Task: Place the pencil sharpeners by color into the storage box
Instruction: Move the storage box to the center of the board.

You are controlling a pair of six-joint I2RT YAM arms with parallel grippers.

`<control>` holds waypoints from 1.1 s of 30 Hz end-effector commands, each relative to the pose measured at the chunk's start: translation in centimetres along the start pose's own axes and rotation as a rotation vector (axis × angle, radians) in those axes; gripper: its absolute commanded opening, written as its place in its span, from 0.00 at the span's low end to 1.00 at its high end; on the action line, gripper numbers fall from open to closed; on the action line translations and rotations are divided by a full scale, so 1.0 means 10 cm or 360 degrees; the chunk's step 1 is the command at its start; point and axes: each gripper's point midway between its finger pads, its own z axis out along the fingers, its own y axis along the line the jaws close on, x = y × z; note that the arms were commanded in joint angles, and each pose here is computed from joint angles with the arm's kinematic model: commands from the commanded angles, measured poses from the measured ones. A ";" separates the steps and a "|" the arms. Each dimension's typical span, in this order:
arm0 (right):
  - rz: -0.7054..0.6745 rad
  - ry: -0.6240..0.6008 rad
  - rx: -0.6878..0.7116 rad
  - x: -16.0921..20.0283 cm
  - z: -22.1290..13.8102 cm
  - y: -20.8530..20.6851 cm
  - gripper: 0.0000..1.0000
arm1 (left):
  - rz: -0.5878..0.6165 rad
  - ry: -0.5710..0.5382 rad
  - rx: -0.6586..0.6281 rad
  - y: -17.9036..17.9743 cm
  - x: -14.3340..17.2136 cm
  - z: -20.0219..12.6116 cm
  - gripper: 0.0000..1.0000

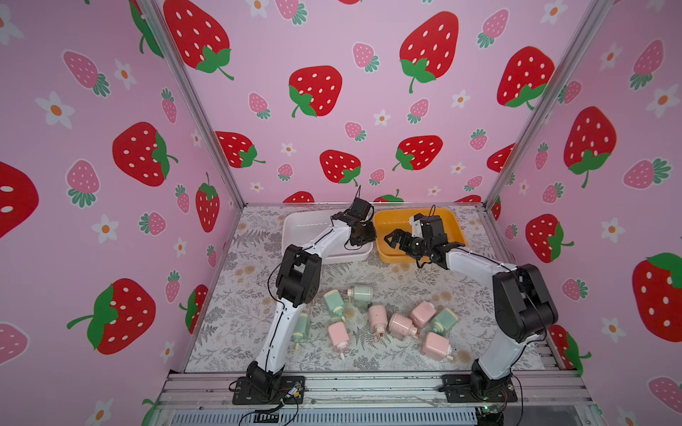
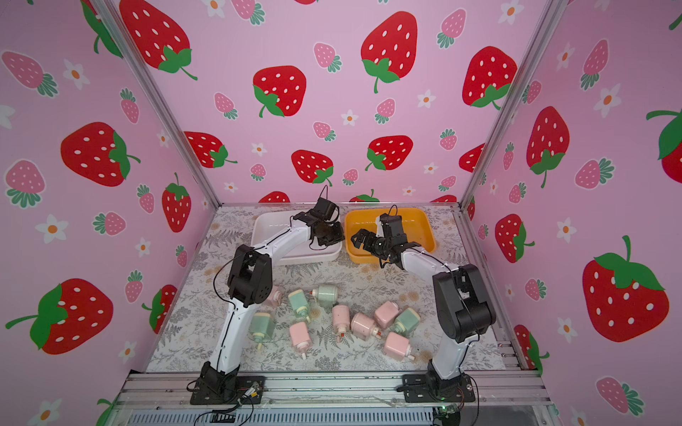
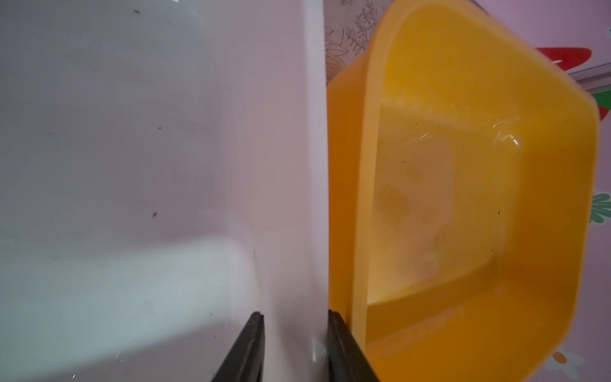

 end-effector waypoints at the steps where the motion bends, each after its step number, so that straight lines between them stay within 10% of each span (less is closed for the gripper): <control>1: -0.0010 -0.0001 -0.0073 -0.04 0.05 0.11 1.00 | 0.0081 -0.0085 0.0090 -0.21 -0.14 -0.34 0.42; 14: -0.0025 0.0065 -0.0233 -0.01 0.33 0.29 1.00 | 0.0140 -0.0165 0.0113 -0.18 -0.40 -0.26 1.00; 33: -0.0053 0.0129 -0.0259 0.08 0.71 0.46 1.00 | 0.0211 -0.0054 0.0279 -0.37 -0.33 -0.02 1.00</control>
